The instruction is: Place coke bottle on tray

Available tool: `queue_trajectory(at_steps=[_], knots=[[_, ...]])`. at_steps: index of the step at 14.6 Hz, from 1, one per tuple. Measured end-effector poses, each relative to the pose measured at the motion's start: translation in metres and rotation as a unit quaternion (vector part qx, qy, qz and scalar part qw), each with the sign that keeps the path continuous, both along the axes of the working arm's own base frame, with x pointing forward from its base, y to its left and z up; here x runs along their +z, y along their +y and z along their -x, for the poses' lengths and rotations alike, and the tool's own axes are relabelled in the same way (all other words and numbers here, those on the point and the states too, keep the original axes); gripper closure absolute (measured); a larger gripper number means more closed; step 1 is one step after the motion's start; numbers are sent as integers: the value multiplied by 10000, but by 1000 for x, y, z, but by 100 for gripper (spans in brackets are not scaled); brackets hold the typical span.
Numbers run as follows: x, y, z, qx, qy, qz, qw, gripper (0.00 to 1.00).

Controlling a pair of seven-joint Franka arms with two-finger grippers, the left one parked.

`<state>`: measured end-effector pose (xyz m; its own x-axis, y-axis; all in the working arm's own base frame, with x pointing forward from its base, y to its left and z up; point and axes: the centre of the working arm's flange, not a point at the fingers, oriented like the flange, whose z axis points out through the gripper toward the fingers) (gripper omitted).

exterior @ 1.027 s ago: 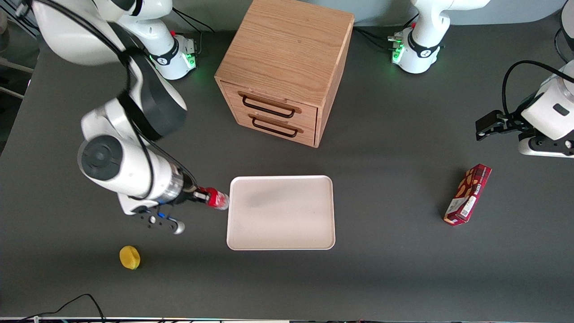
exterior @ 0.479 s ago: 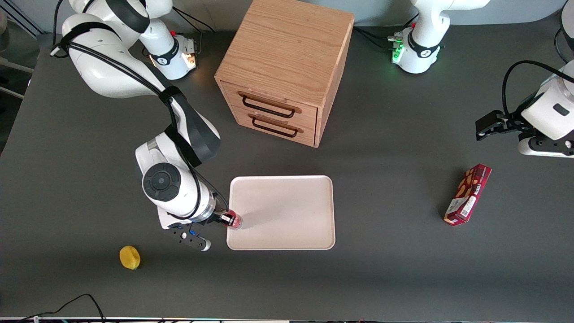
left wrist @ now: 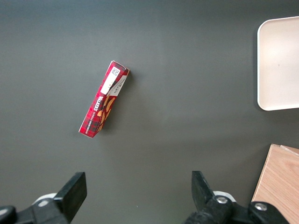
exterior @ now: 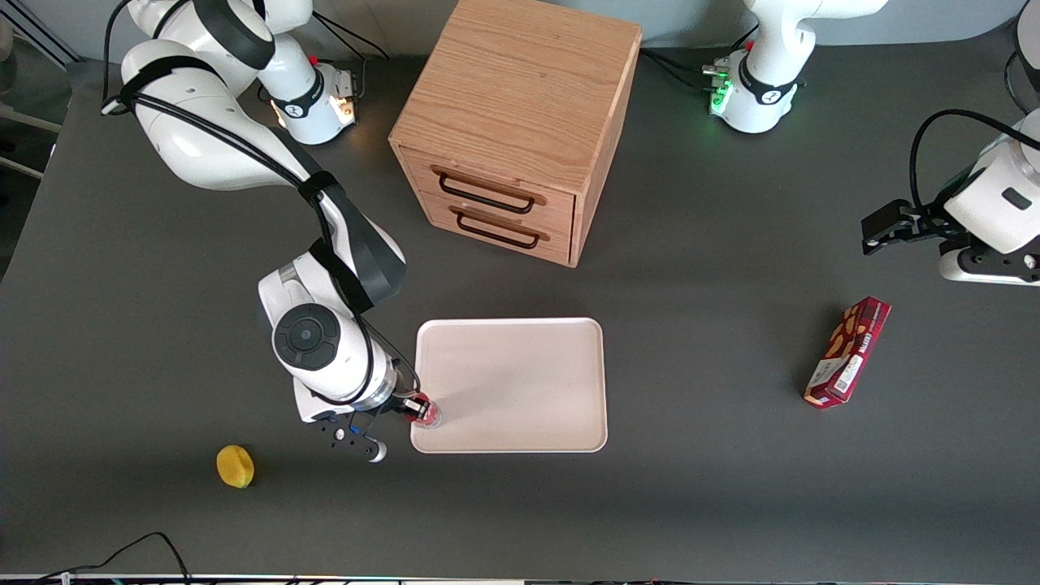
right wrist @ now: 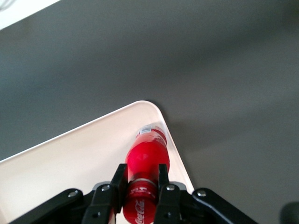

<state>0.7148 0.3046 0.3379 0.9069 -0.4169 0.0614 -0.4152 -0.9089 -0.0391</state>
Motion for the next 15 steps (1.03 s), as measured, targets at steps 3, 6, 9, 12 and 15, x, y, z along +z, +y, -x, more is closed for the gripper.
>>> queue_trajectory(at_steps=[3,6,9,12,15], knots=[[11,4,-1,12,-79,-78,9999,37],[56,12,8,86,-62,-142,9998,7],[158,1,44,502,50,111,9987,0],[276,-37,110,1185,340,270,9920,0],[349,-121,168,1558,598,216,9857,0]])
